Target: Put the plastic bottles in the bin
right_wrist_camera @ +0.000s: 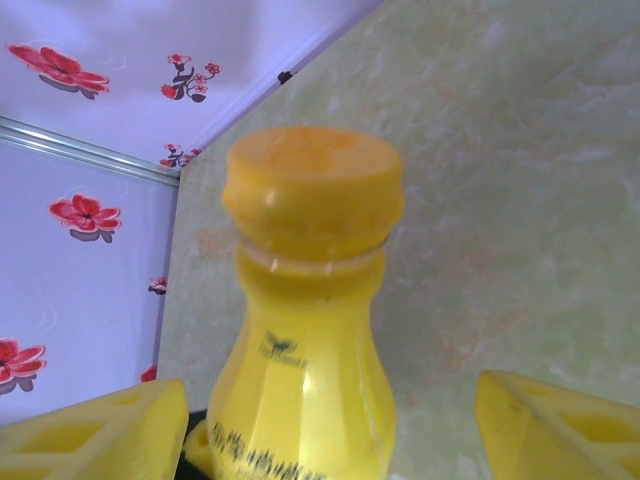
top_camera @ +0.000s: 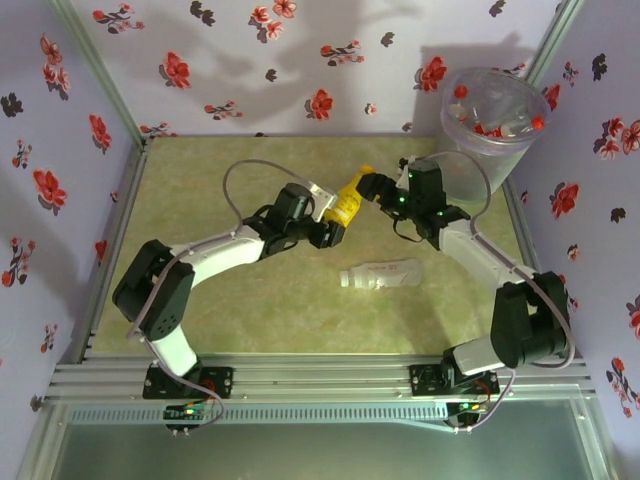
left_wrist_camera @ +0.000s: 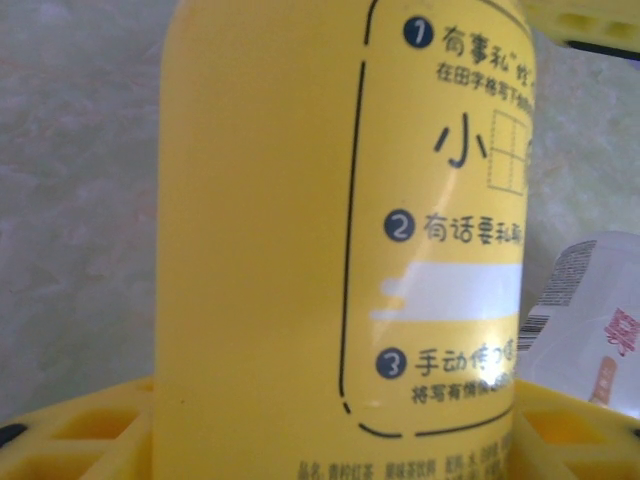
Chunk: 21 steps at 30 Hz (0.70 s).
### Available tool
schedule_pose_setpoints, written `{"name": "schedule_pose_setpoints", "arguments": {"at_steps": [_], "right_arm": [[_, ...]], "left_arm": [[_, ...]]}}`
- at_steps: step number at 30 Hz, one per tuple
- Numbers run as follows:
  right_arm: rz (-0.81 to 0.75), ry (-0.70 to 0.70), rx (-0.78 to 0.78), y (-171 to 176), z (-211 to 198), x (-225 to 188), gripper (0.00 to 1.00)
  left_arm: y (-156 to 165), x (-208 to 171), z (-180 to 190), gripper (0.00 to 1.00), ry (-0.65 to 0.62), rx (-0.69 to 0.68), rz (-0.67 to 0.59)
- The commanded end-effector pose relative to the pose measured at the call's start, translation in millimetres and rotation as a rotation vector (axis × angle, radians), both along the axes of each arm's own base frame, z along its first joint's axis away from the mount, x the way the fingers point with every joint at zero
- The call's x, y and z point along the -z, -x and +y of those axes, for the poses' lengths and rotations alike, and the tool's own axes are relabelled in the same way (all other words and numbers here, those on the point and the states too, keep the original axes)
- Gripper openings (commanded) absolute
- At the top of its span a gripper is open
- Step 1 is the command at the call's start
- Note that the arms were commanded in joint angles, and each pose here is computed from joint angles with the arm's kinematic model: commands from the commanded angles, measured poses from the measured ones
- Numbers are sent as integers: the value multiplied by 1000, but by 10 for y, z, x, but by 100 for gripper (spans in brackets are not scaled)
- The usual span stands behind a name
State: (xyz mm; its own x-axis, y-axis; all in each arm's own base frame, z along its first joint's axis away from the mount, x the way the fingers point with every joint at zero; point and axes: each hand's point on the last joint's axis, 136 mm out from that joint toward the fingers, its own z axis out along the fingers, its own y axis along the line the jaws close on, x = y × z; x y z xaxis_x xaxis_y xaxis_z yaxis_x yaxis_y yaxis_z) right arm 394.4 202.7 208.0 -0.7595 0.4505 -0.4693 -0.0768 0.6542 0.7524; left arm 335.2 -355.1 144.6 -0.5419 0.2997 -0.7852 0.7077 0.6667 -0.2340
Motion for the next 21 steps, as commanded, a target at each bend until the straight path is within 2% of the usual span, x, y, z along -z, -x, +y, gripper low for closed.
{"name": "schedule_pose_setpoints", "arguments": {"at_steps": [1,6,9,16,21], "right_arm": [[-65,13,-20,-141,69,-100,73],[-72,-13,-44,-256,187,-140,64],[-75,-12,-52,-268,220,-150,51],[-46,-27,-84,-227,325,-79,53],[-49,-10,-82,-224,320,-88,41]], "left_arm": [[66,-313,-76,51,96,14,-44],[99,-333,-91,51,101,18,-44],[105,-331,-100,51,101,21,-42],[62,-320,-139,51,104,19,-42],[58,-332,-141,51,107,18,-43]]}}
